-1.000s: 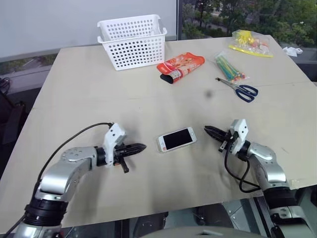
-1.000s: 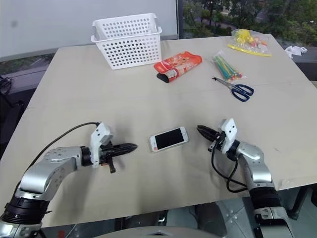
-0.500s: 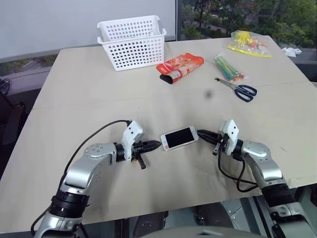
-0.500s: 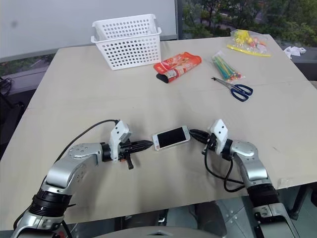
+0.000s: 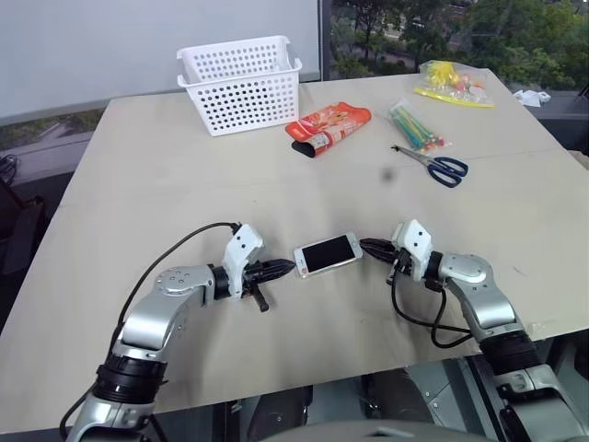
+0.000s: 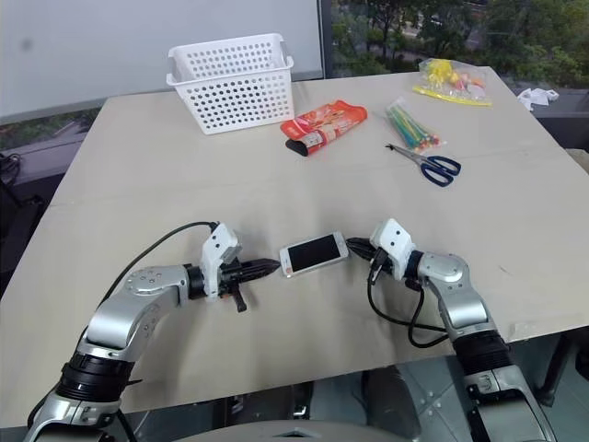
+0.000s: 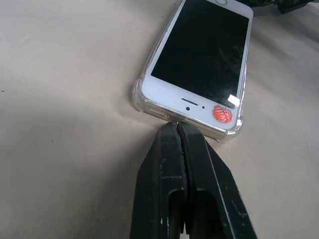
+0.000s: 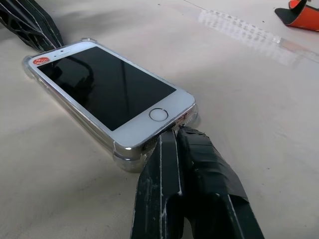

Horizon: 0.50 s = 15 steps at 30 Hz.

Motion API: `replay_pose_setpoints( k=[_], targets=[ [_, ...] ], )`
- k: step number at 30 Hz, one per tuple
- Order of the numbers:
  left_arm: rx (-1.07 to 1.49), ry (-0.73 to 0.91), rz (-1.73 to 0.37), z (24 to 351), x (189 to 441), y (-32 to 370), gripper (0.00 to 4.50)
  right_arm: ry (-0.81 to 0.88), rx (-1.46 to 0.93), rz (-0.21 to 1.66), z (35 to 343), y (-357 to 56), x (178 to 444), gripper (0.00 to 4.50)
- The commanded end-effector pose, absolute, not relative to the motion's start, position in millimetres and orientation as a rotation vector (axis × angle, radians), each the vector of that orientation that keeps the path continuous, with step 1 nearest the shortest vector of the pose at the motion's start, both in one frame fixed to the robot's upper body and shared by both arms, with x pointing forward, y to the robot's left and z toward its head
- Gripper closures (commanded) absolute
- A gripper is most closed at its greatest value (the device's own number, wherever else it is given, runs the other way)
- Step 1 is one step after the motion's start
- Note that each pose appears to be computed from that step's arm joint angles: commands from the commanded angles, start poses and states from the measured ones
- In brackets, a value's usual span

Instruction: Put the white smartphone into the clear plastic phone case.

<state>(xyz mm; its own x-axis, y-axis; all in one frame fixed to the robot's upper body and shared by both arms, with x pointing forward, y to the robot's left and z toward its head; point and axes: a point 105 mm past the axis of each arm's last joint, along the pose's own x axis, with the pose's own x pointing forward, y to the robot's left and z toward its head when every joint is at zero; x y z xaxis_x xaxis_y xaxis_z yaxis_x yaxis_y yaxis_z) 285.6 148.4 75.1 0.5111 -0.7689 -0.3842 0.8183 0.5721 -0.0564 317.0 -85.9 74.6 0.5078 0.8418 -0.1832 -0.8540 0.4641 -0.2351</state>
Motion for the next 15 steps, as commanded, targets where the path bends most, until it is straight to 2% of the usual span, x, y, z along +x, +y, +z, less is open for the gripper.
replay_pose_setpoints(
  k=[1, 6, 15],
  targets=[
    [0.154, 0.358, -0.887, 88.7, 296.8, 171.0, 4.50, 0.033, -0.320, 1.080, 73.3, -78.7, 308.1, 4.44],
    [0.178, 0.395, -0.857, 80.6, 298.2, 185.8, 4.50, 0.013, -0.318, 1.095, 78.0, -70.7, 307.3, 4.44],
    [0.129, 0.380, -0.919, 75.2, 293.9, 160.3, 4.50, 0.002, -0.312, 1.138, 78.4, -49.1, 305.6, 4.44]
  ],
)
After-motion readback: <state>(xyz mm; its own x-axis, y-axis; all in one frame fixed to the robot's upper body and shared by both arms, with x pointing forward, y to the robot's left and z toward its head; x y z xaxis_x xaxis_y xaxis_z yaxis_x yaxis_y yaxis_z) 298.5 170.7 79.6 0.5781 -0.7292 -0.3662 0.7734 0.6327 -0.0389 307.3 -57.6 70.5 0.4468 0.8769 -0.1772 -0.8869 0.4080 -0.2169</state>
